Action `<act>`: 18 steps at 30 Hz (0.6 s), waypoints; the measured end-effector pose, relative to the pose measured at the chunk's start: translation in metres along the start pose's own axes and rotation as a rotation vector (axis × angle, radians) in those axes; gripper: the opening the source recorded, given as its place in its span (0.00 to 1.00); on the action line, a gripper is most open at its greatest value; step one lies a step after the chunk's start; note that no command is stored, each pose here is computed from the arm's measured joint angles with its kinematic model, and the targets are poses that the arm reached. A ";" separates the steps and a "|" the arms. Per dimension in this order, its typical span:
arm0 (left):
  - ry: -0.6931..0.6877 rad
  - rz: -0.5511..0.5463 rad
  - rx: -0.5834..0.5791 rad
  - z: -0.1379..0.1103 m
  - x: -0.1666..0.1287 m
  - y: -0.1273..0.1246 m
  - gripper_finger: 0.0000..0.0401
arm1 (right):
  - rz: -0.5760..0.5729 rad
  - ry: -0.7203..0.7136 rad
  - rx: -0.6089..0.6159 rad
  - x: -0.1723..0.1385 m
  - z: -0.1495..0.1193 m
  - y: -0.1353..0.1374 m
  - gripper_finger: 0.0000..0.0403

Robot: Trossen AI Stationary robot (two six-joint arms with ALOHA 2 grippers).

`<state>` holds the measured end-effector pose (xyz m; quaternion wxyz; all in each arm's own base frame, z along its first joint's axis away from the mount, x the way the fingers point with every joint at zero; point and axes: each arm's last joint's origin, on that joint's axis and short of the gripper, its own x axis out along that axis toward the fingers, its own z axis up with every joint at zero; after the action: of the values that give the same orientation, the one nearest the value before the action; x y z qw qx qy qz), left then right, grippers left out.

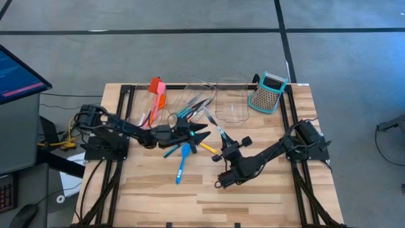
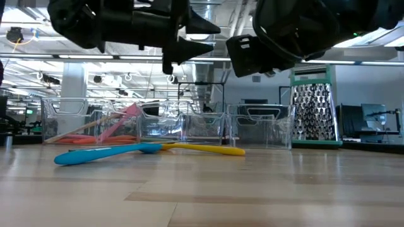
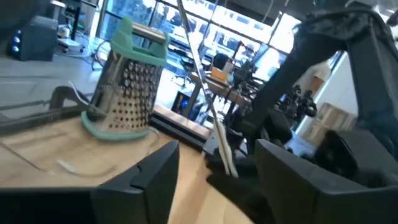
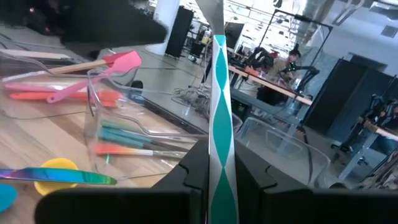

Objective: Pick & Place Kitchen Items
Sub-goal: Put the white patterned knife into the middle transparent bin

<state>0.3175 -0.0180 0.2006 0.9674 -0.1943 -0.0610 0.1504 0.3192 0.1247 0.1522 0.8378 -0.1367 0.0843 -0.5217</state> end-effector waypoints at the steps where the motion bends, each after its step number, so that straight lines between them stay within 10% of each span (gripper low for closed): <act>1: -0.006 0.003 -0.003 0.001 0.001 0.000 0.52 | -0.001 0.001 -0.008 0.000 0.000 0.000 0.08; 18: -0.099 0.003 -0.054 0.019 0.013 0.003 0.63 | -0.015 0.006 -0.068 0.006 0.003 0.007 0.08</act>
<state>0.3255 -0.0050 0.2175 0.9574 -0.2130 -0.1124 0.1596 0.3287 0.1232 0.1529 0.8286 -0.1640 0.1036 -0.5252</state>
